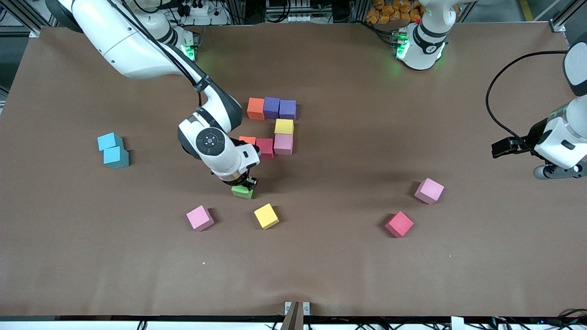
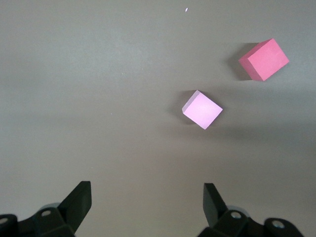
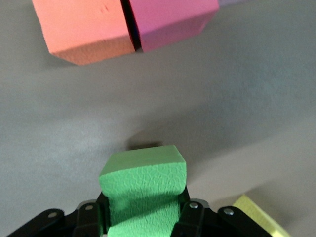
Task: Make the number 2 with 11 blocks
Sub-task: 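Carry the green block with the right gripper to the orange block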
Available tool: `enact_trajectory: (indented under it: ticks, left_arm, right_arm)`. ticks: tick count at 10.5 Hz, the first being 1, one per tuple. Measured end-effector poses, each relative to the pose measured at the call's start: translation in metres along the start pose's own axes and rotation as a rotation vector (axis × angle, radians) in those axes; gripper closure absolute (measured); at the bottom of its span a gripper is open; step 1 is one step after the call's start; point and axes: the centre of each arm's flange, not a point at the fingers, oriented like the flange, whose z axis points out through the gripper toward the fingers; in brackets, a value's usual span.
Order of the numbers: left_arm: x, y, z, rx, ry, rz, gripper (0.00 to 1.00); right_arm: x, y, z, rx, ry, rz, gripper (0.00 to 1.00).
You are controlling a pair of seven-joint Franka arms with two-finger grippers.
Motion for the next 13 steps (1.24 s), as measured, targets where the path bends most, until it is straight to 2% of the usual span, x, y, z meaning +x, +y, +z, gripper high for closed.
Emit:
enact_trajectory:
  ticks: [4,7,11,13]
  left_arm:
    - [0.0,0.0,0.001,0.0,-0.001,0.0,0.0]
    - [0.0,0.0,0.001,0.0,-0.001,0.0,0.0]
    - [0.001,0.0,0.001,0.0,-0.002,0.0,0.0]
    - [0.001,0.0,0.002,0.0,-0.003,0.001,0.0]
  right_arm:
    - [0.006,-0.02,0.008,0.01,0.044,-0.054,0.48]
    - [0.029,-0.014,0.015,0.013,0.076,-0.112,0.48]
    - [0.044,-0.003,0.007,-0.003,0.08,-0.178,0.48]
    - [0.039,-0.007,0.005,0.0,0.079,-0.186,0.48]
